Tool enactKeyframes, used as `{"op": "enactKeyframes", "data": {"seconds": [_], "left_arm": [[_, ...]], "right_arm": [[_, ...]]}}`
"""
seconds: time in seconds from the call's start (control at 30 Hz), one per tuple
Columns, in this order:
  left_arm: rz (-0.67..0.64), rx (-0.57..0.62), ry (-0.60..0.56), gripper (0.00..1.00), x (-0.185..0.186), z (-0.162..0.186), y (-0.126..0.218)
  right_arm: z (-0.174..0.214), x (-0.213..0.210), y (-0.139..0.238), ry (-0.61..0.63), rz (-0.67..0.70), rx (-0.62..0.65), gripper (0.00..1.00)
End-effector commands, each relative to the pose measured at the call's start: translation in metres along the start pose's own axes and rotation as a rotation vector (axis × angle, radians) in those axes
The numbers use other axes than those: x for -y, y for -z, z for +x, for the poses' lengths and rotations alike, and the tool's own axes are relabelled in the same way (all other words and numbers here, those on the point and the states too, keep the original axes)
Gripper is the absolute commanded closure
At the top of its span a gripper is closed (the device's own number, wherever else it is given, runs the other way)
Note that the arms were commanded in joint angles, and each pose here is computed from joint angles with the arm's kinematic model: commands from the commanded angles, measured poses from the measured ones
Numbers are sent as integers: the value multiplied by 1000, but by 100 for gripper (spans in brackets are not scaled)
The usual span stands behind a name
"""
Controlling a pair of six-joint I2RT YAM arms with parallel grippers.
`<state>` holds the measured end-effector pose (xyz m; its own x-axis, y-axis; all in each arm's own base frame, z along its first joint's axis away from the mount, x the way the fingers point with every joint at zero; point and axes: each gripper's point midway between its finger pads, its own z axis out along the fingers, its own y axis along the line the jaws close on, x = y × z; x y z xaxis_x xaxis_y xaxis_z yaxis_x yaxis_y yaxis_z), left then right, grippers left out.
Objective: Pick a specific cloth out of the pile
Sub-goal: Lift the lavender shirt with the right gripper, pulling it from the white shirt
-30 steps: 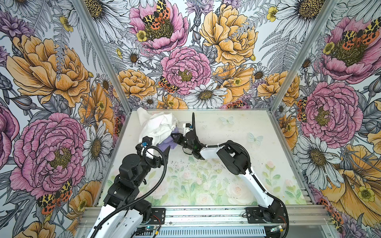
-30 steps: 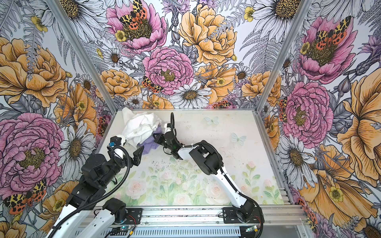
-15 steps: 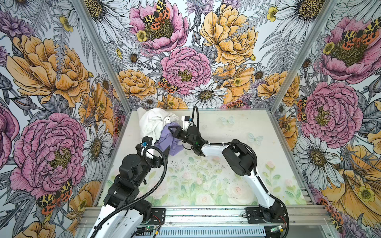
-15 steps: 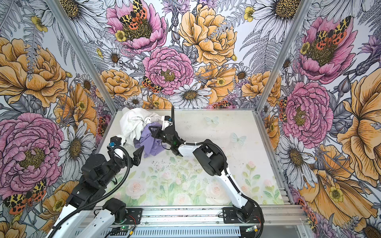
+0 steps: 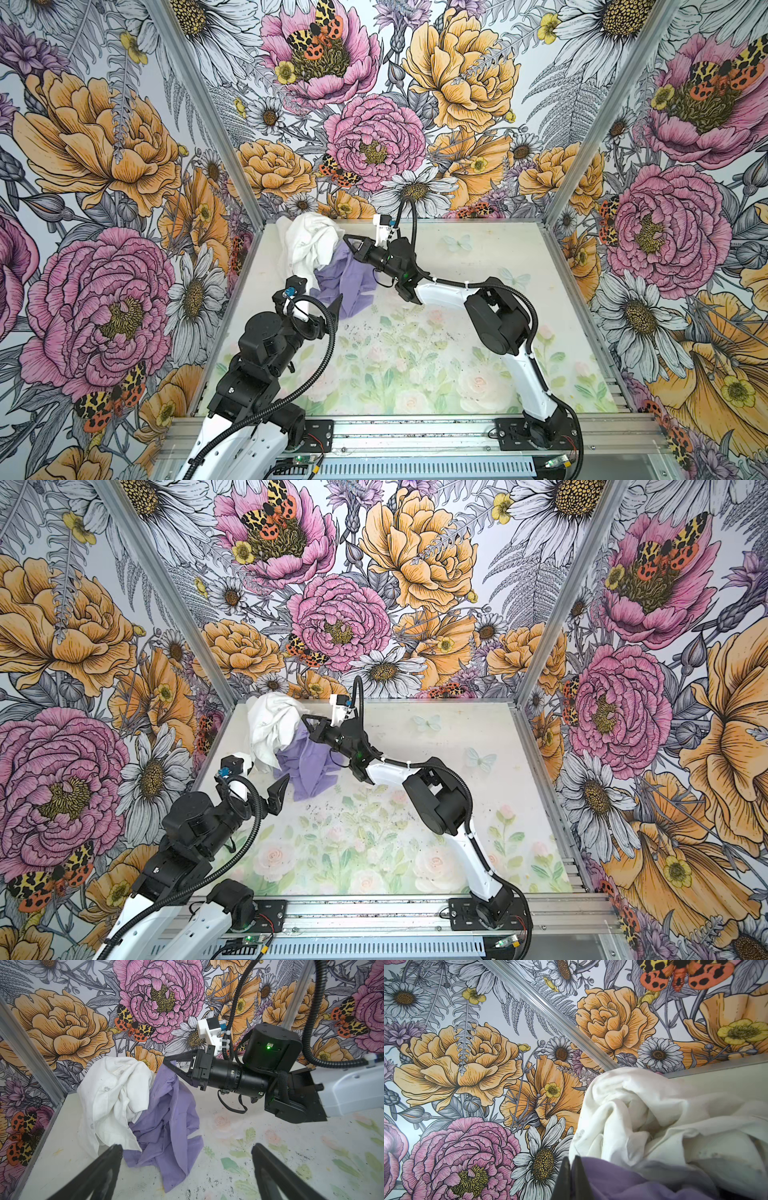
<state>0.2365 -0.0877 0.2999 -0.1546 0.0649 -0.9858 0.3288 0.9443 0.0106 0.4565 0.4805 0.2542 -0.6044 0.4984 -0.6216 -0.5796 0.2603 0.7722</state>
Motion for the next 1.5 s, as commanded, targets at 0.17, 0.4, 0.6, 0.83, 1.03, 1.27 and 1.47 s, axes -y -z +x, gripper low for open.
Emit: {"op": "enactKeyframes", "data": {"seconds": [0.17,0.4,0.6,0.83,1.03,1.27,1.47], "left_arm": [[12,-3,-17,1,3,5,0],[12,-2,-17,1,3,4,1],[13,-3,-16,1,3,5,1],[13,0,-16,1,3,4,1],[14,1,-16,1,3,4,1],[14,1,-17,1,3,4,1],[14,1,-17,1,3,4,2]], "right_arm": [[-59,-59,21,113,-95,100,100],[-78,-75,34,151,-107,116,100],[-94,-91,42,187,-120,132,100],[-115,-107,53,234,-125,153,100],[-129,-115,64,265,-118,168,100],[-146,-119,77,304,-94,182,100],[-161,-119,88,339,-64,193,100]]}}
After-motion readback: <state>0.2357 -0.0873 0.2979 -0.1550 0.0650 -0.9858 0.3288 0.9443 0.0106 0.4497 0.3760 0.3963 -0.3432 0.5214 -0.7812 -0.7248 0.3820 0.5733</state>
